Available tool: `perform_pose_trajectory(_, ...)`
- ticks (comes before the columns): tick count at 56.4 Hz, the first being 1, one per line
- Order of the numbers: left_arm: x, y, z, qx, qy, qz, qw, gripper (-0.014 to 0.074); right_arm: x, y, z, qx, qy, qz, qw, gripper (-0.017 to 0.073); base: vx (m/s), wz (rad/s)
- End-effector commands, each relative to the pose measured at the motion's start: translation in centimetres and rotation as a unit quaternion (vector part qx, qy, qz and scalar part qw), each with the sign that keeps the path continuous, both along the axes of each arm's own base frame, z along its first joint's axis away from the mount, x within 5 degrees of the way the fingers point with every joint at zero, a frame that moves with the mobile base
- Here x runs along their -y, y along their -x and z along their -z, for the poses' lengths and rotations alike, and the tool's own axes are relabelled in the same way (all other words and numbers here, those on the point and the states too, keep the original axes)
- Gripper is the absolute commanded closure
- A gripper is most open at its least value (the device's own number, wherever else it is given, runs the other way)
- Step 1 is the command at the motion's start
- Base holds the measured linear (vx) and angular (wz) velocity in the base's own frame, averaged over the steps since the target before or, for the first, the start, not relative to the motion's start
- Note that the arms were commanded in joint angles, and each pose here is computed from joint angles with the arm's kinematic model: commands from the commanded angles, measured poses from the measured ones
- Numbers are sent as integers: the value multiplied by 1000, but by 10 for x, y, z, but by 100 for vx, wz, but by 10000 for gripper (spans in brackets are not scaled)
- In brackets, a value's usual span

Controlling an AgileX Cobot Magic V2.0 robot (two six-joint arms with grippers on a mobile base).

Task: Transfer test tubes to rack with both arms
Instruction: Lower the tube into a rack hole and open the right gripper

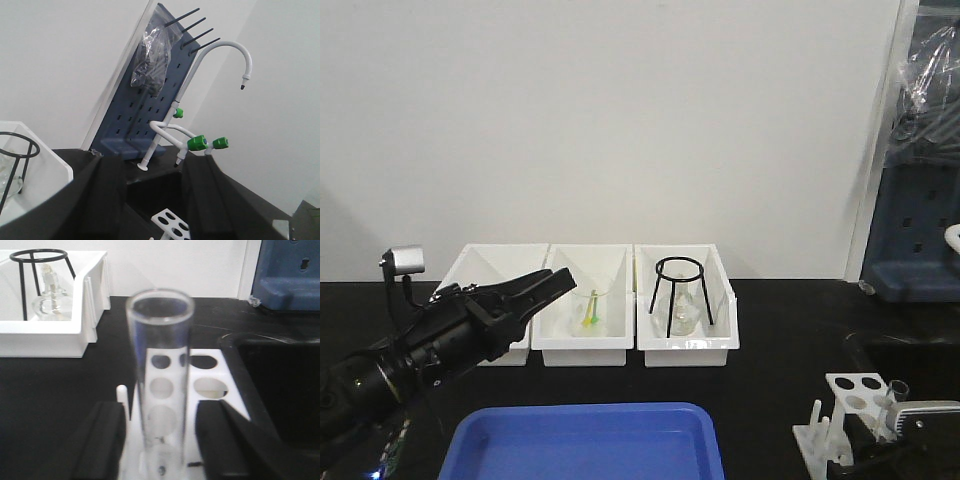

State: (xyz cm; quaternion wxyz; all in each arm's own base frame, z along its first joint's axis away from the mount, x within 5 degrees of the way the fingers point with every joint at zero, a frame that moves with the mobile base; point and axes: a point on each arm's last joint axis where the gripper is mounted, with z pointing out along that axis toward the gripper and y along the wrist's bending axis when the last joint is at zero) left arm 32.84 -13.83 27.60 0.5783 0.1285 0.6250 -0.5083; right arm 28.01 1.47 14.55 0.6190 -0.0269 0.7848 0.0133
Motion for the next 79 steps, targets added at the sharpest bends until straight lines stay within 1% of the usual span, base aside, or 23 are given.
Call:
perform_pose_trajectory(1, -3, 5, -31, 49, 49, 3, 998, 176, 1, -3, -13, 30, -3, 4, 1000, 25, 0, 0)
perform_pose_trajectory(4, -3, 5, -31, 49, 49, 3, 998, 176, 1, -3, -15, 35, -3, 4, 999, 3, 0, 0)
perform_pose_trajectory(7, -3, 5, -31, 49, 49, 3, 998, 176, 1, -2, -20, 43, -3, 4, 999, 1, 0, 0)
perform_pose_trajectory(11, -3, 5, -31, 49, 49, 3, 998, 176, 1, 2, -35, 62, -3, 1, 998, 4, 0, 0)
perform_pose_trajectory(13, -3, 5, -31, 49, 49, 3, 998, 176, 1, 5, -48, 74, -4, 1, 997, 8, 0, 0)
perform_pose_trajectory(18, -4, 4, -31, 49, 48, -4, 998, 176, 2, 12, -78, 78, 1, 2, 997, 15, 0, 0)
perform_pose_trajectory(24, -5, 3, -32, 55, 47, -12, 997, 176, 3, 24, -124, 76, 29, -1, 997, 16, 0, 0)
perform_pose_trajectory(28, -6, 3, -33, 62, 45, -18, 997, 176, 4, 36, -158, 88, 35, 0, 995, 16, 0, 0)
perform_pose_trajectory(34, -8, 8, -44, 90, 29, -33, 995, 175, 5, 64, -200, 126, 28, 3, 992, 16, 0, 0)
perform_pose_trajectory(38, -12, 18, -62, 129, 2, -56, 990, 175, 6, 86, -218, 161, 31, 3, 986, 16, 0, 0)
perform_pose_trajectory(43, -20, 36, -90, 178, -44, -99, 978, 175, 7, 107, -228, 168, 30, 3, 985, 16, 0, 0)
perform_pose_trajectory(46, -26, 47, -104, 186, -71, -129, 971, 175, 7, 115, -229, 159, 30, 3, 987, 16, 0, 0)
perform_pose_trajectory(47, -29, 53, -111, 193, -76, -138, 968, 175, 7, 118, -230, 159, 30, 3, 987, 16, 0, 0)
perform_pose_trajectory(51, -40, 72, -130, 191, -106, -181, 959, 175, 8, 127, -229, 149, 31, 2, 988, 16, 0, 0)
perform_pose_trajectory(53, -45, 82, -138, 190, -114, -199, 955, 175, 8, 130, -228, 140, 31, 2, 990, 16, 0, 0)
perform_pose_trajectory(55, -52, 96, -148, 195, -115, -216, 950, 175, 8, 134, -228, 132, 31, 2, 991, 16, 0, 0)
perform_pose_trajectory(59, -61, 119, -156, 194, -120, -242, 943, 175, 8, 139, -227, 122, 32, 1, 992, 16, 0, 0)
perform_pose_trajectory(64, -73, 146, -153, 183, -130, -269, 936, 175, 8, 141, -226, 116, 32, 1, 993, 16, 0, 0)
perform_pose_trajectory(66, -77, 153, -146, 171, -138, -278, 935, 175, 8, 141, -226, 114, 32, 1, 993, 16, 0, 0)
perform_pose_trajectory(70, -83, 167, -132, 153, -149, -289, 933, 175, 8, 141, -226, 113, 32, 1, 993, 16, 0, 0)
perform_pose_trajectory(79, -92, 192, -111, 138, -157, -304, 930, 176, 8, 141, -226, 113, 32, 1, 993, 16, 0, 0)
